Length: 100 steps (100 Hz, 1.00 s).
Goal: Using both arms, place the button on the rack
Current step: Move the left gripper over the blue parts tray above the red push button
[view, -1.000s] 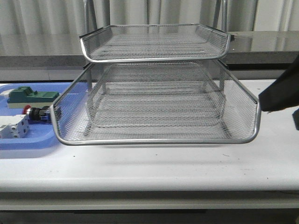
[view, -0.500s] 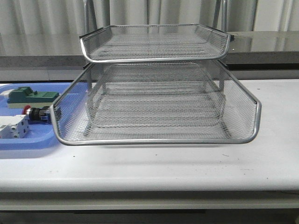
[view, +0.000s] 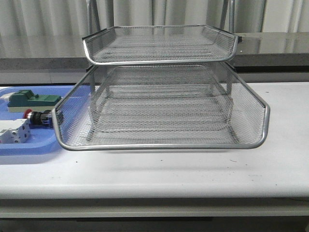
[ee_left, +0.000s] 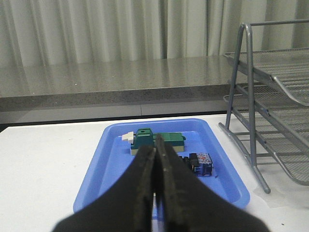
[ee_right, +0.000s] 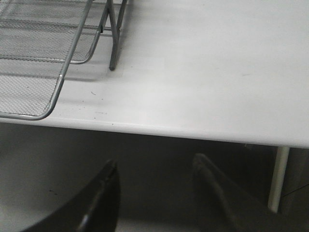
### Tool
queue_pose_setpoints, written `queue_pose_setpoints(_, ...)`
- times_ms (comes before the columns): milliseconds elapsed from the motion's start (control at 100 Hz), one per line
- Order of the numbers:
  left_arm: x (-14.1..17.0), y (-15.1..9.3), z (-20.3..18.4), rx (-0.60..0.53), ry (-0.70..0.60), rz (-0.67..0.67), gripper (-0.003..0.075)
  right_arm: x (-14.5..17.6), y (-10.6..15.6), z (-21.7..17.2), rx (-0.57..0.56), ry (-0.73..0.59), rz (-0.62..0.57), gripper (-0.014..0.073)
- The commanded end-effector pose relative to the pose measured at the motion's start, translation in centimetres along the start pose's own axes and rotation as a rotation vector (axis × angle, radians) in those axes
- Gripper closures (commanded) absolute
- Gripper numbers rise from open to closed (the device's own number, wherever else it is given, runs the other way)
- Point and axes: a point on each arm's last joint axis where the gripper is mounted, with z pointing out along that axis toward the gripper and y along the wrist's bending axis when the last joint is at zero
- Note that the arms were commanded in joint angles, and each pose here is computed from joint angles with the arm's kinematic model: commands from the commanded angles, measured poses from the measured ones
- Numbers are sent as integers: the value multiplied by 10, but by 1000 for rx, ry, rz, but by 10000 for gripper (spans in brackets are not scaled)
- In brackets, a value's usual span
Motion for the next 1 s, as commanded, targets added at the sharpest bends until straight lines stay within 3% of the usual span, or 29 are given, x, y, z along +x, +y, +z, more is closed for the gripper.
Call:
queue_pose_setpoints(0, 7, -1, -1, 6, -62, -7, 740, -13, -1, -7, 14, -85, -8, 372)
queue_pose_setpoints(250, 7, -1, -1, 6, -62, -7, 740, -13, -1, -7, 14, -85, -8, 672)
queue_pose_setpoints(990, 7, -1, -1, 6, -62, -7, 740, -13, -1, -7, 13, -84, -7, 665)
